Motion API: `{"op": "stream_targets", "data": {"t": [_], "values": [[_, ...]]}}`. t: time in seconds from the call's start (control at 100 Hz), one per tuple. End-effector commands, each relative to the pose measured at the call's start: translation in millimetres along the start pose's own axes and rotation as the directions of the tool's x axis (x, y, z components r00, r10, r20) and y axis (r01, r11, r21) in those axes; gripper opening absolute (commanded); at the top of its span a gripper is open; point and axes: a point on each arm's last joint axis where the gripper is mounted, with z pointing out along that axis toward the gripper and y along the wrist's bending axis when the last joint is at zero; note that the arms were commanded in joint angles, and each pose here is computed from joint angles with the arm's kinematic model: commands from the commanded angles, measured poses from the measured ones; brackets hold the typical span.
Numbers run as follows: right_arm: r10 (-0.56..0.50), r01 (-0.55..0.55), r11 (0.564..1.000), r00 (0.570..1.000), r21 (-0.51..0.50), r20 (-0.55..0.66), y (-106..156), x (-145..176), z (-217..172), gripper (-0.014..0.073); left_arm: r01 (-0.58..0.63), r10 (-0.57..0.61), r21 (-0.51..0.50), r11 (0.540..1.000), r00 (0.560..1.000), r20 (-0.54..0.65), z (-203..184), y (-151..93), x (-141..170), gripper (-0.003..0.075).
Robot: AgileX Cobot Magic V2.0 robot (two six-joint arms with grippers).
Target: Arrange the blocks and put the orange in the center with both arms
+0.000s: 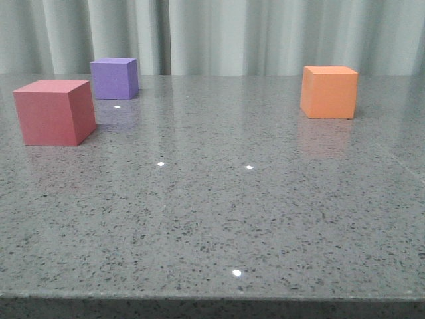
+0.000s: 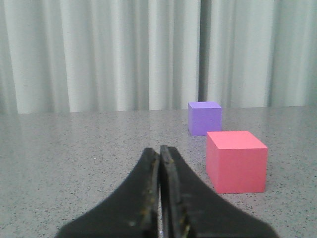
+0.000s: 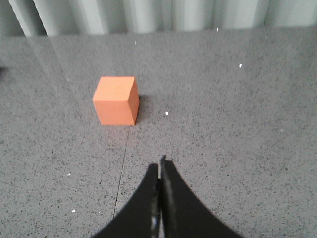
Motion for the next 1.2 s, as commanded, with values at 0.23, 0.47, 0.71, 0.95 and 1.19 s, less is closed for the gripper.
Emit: {"op": "stream_targets", "data": {"t": [0.23, 0.47, 0.71, 0.95, 1.19], "values": [[0.002, -0.001, 1.000, 0.995, 0.011, -0.101, 1, -17, 46, 0.0000, 0.006, -0.006, 0.009, 1.000, 0.997, 0.074, -3, 0, 5, -0.0020], [0.004, 0.000, 1.000, 0.978, 0.021, -0.207, 1, -9, 61, 0.0521, 0.006, -0.006, 0.009, 1.000, 0.997, 0.074, -3, 0, 5, -0.0020], [0.052, -0.056, 0.998, 0.981, -0.012, -0.187, 4, -11, 61, 0.0633, 0.006, -0.006, 0.009, 1.000, 0.997, 0.074, -3, 0, 5, -0.0020], [0.054, -0.067, 0.995, 0.982, -0.067, -0.182, 17, -29, 88, 0.0633, 0.006, -0.006, 0.009, 1.000, 0.997, 0.074, -3, 0, 5, -0.0020], [0.001, -0.035, 0.990, 0.971, -0.137, -0.240, 47, -56, 149, 0.0633, 0.006, -0.006, 0.009, 1.000, 0.997, 0.074, -3, 0, 5, -0.0020]]}}
